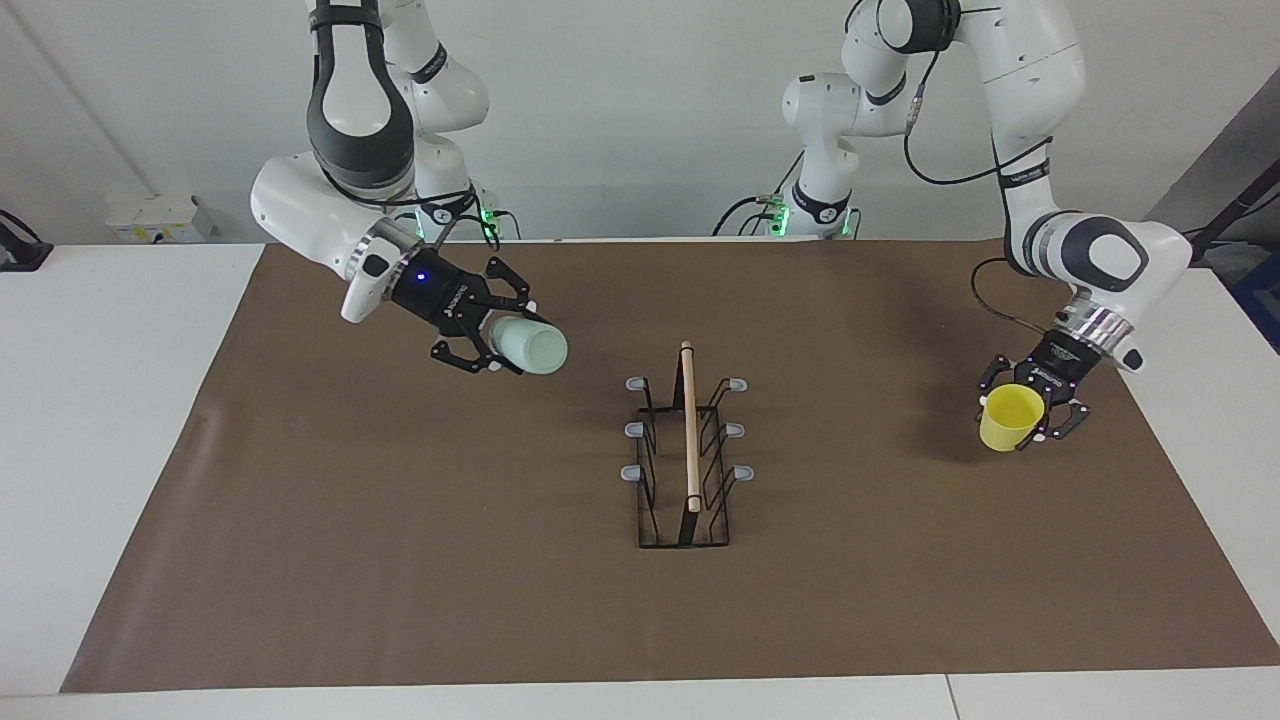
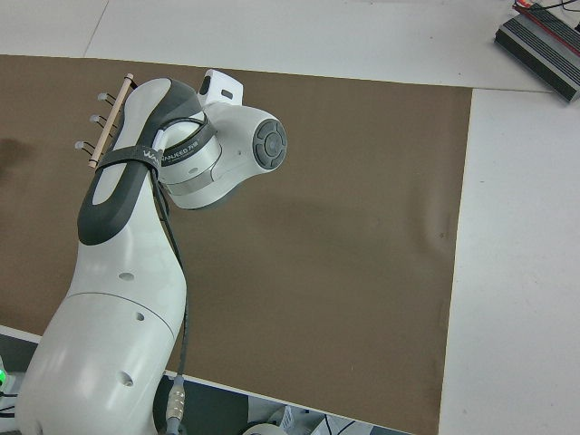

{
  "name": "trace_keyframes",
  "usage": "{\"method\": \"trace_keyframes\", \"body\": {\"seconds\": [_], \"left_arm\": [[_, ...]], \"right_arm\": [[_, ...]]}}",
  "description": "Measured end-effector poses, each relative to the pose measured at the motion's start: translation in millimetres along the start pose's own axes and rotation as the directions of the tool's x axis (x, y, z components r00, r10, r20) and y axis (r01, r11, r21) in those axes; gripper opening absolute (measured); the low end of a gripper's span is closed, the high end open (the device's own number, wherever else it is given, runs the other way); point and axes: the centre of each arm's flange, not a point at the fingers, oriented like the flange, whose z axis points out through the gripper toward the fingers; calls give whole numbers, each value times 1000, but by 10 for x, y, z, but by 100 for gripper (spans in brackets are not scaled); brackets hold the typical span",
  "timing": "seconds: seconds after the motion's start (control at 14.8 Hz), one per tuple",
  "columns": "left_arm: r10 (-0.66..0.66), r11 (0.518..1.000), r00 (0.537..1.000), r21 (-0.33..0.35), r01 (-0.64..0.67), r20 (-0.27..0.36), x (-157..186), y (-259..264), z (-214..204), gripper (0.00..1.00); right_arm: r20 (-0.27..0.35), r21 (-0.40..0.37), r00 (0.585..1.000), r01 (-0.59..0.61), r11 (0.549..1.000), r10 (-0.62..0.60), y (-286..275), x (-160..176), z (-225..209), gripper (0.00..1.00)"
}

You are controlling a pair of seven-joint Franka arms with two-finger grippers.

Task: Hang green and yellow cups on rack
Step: 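Carry the green cup with the right gripper toward the rack hooks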

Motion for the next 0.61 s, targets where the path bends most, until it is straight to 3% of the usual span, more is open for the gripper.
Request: {"method": "trace_keyframes", "body": {"seconds": [0.2, 0.41, 0.61], "left_arm": [[70, 997, 997, 24, -70, -37, -117, 76, -88, 68], [128, 991, 989, 46, -125, -71, -200, 147, -149, 68], [173, 984, 980, 66, -167, -95, -271, 183, -201, 68]], "right_arm": [[-147, -8, 989, 5, 1000, -6, -176, -367, 273, 65], [-275, -10, 961, -27, 1000, 23, -440, -515, 631, 65], [-327, -13, 944, -55, 998, 47, -559, -606, 834, 65]]}}
